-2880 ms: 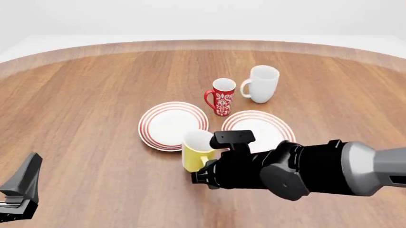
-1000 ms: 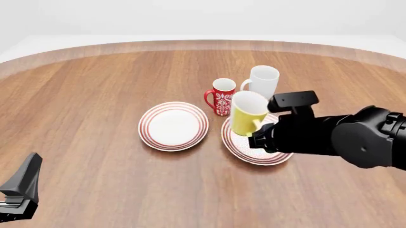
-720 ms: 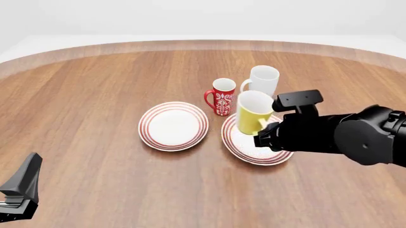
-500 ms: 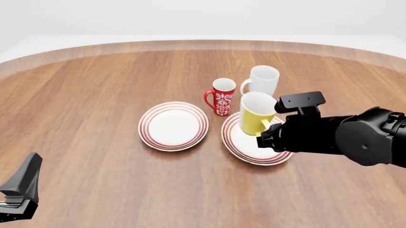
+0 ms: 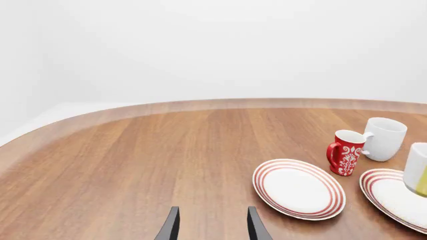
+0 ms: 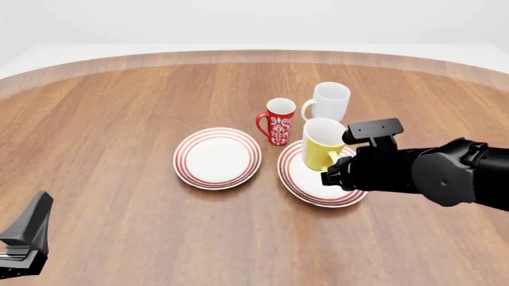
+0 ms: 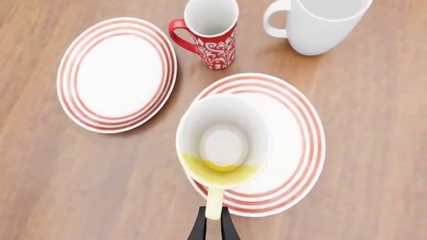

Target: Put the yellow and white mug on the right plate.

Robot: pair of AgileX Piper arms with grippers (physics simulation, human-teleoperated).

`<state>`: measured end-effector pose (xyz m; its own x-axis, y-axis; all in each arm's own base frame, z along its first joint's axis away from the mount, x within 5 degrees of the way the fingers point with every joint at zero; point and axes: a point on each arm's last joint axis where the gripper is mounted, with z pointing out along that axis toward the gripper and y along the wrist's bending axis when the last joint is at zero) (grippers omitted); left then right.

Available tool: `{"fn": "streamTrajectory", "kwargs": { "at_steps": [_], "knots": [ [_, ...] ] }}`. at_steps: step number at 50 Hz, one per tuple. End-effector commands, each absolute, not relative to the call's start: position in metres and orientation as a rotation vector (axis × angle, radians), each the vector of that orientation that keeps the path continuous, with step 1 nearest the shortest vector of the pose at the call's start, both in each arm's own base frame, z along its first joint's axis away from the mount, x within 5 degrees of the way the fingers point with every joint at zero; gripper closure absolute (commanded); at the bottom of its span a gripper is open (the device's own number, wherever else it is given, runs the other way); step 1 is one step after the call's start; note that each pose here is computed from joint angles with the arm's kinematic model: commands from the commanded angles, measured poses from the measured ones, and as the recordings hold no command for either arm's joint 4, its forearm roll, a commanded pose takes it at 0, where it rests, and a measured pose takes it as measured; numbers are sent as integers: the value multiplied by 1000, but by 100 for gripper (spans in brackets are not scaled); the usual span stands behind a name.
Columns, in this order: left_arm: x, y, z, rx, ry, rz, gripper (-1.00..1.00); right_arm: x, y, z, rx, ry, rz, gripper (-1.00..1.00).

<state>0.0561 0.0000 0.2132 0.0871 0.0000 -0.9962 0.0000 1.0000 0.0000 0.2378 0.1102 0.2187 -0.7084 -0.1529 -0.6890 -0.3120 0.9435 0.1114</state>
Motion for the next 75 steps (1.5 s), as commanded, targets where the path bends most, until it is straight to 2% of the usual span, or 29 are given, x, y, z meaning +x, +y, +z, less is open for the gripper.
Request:
{"fn": "streamTrajectory", "kwargs": {
  "at_steps": [1,75],
  "knots": [
    [56,0,213,0,1484,0,-100,242,106,213,-316,2363,269,100],
    [56,0,213,0,1484,0,-100,264,98,175,-258,2381,234,100]
  ]
}}
